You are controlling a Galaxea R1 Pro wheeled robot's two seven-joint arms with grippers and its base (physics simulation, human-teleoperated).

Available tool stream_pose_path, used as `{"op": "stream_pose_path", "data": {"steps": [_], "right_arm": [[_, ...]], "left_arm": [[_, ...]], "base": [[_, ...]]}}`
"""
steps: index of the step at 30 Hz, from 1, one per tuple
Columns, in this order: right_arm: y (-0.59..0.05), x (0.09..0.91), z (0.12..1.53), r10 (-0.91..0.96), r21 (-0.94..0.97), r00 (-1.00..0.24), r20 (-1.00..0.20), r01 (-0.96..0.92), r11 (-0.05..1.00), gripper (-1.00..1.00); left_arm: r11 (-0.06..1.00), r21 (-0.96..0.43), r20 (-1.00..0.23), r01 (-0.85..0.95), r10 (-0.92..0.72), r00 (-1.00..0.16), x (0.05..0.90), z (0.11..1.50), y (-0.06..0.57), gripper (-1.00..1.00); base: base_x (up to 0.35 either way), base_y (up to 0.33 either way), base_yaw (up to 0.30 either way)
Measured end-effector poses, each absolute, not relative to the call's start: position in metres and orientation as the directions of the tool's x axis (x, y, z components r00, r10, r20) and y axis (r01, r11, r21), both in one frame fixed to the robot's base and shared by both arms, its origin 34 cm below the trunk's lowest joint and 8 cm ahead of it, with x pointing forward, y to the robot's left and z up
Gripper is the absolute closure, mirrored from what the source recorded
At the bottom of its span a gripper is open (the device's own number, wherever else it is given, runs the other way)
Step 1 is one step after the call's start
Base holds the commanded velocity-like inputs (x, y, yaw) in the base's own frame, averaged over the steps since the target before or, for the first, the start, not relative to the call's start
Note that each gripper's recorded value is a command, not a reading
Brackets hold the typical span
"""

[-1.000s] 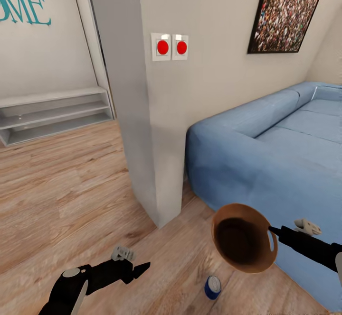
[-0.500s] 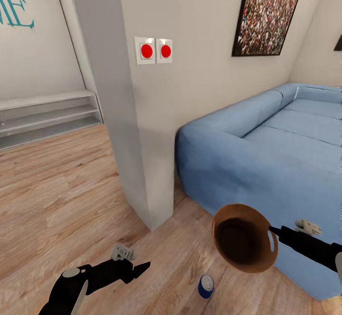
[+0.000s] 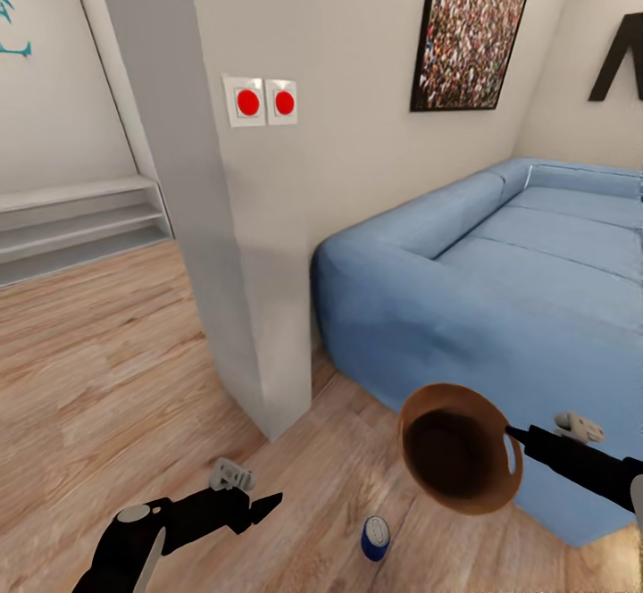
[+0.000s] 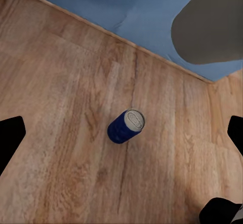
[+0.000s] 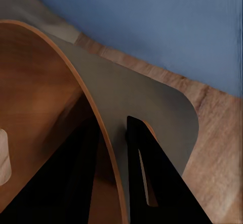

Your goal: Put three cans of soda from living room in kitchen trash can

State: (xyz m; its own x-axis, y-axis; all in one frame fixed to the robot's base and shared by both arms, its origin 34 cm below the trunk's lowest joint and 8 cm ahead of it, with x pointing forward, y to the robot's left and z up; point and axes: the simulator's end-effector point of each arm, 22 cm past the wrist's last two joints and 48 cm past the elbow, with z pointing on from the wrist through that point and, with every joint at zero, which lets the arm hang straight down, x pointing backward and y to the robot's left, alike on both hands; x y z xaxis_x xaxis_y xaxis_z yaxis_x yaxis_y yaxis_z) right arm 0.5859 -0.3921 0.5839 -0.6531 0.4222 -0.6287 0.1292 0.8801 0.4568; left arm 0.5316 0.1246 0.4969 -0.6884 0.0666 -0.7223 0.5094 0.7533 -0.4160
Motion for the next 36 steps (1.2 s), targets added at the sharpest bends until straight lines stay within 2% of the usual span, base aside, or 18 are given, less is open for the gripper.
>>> {"op": "stream_pose_path", "data": {"steps": [9,27,36], "right_arm": [[-0.392,0.5859,0.5864,0.422,0.457,-0.65,-0.632,0.127,0.88,1.0],[-0.391,0.5858,0.5862,0.425,0.462,-0.65,-0.63,0.126,0.878,1.0],[-0.3912,0.5841,0.5876,0.428,0.463,-0.653,-0.625,0.13,0.876,1.0]], "left_arm": [[0.753,-0.414,-0.726,0.511,0.066,-0.685,0.5321,0.4992,0.1241,-1.0],[0.752,-0.414,-0.727,0.513,0.066,-0.683,0.5321,0.4998,0.1234,-1.0],[0.752,-0.41,-0.731,0.516,0.066,-0.679,0.5327,0.5022,0.1236,-1.0]], "base": [[0.0,0.0,-0.088],[0.0,0.0,-0.005],[0.0,0.0,-0.134]]}}
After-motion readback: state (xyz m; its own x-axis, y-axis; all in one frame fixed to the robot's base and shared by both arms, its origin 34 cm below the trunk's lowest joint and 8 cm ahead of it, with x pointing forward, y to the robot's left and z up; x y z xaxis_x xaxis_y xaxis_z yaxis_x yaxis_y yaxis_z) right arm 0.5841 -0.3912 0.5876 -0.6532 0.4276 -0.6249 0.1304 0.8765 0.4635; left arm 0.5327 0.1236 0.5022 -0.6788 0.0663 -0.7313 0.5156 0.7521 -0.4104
